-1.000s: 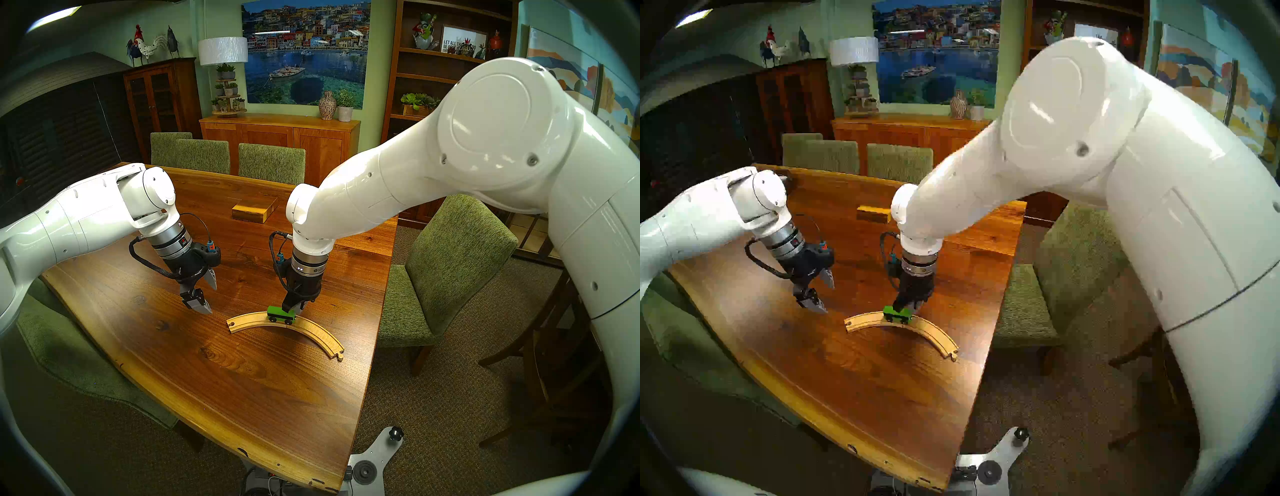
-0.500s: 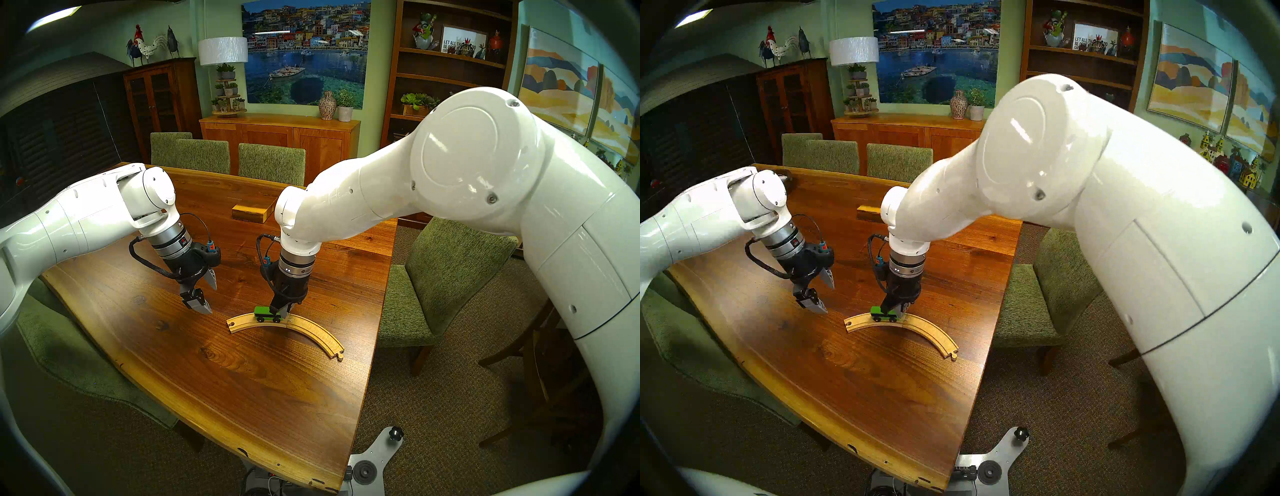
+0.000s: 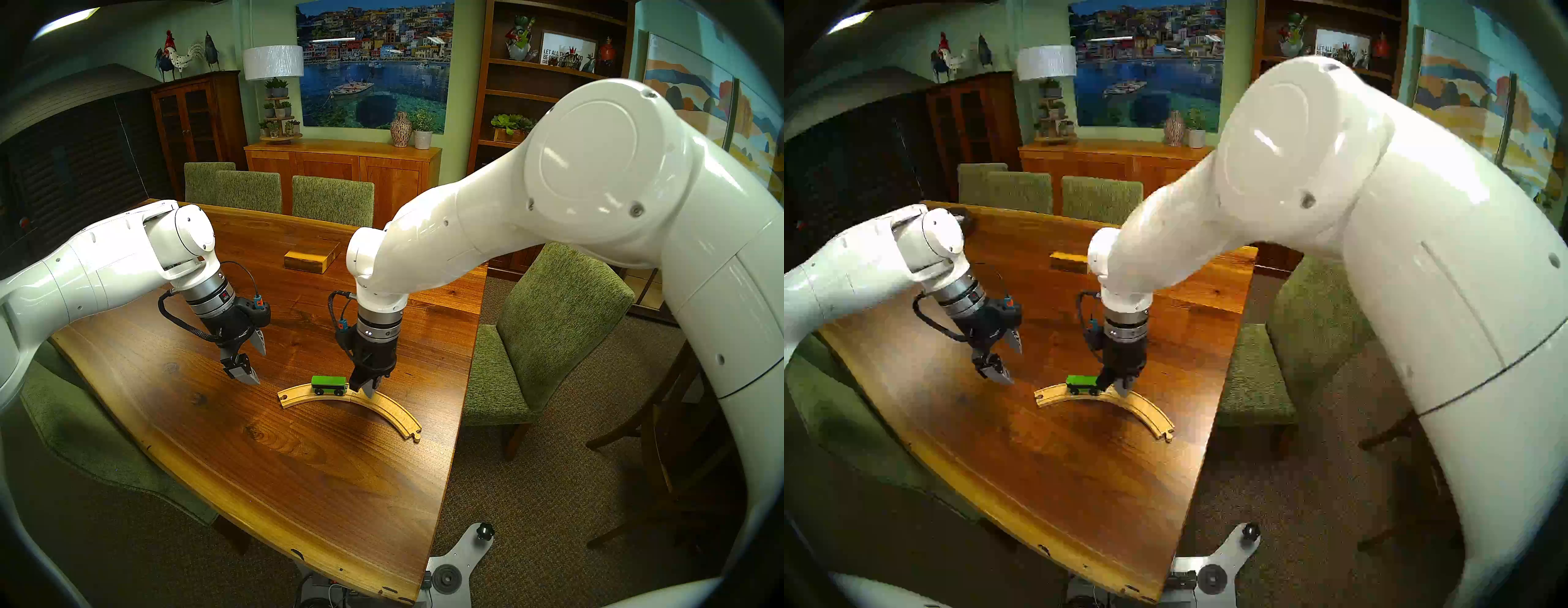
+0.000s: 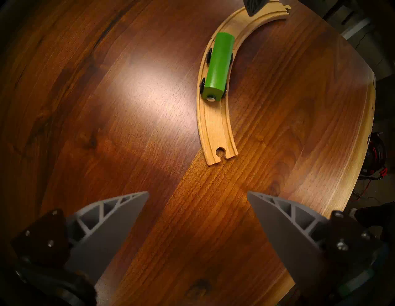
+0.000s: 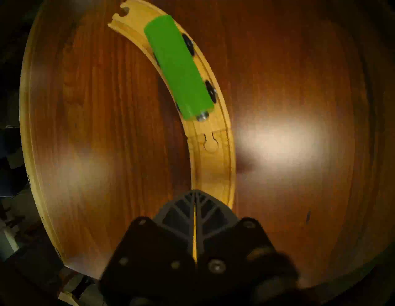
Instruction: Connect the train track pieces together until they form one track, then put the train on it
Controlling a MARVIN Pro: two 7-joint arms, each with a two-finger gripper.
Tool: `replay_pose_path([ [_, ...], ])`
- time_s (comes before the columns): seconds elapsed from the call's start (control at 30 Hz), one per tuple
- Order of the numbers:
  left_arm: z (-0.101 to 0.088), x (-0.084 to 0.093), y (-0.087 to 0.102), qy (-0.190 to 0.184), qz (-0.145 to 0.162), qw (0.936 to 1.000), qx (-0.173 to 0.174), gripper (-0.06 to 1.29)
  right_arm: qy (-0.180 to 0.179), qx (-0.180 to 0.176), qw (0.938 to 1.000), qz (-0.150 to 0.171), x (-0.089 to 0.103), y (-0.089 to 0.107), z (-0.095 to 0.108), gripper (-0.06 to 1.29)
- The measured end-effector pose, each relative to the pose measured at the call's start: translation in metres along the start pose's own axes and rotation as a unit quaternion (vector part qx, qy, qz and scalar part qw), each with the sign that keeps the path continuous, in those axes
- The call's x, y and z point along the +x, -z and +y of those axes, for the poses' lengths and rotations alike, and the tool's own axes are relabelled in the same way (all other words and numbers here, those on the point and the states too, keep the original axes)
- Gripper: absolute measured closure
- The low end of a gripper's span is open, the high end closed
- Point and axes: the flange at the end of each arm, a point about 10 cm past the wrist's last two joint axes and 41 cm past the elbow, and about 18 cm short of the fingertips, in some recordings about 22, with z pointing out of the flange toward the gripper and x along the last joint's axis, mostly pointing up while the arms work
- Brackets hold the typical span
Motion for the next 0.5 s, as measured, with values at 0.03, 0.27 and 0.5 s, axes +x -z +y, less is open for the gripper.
replay_pose_path([
  [0.03,0.0,0.0,0.0,0.0,0.0,1.0,0.0,0.0,-0.003,-0.002,1.0,-0.004,-0.004,0.003,0.002,1.27],
  [0.27,0.0,0.0,0.0,0.0,0.0,1.0,0.0,0.0,-0.015,-0.011,0.9997,-0.016,-0.021,0.017,0.007,1.27],
  [0.5,0.0,0.0,0.0,0.0,0.0,1.0,0.0,0.0,-0.016,-0.019,0.9993,-0.028,-0.04,0.03,0.005,0.27],
])
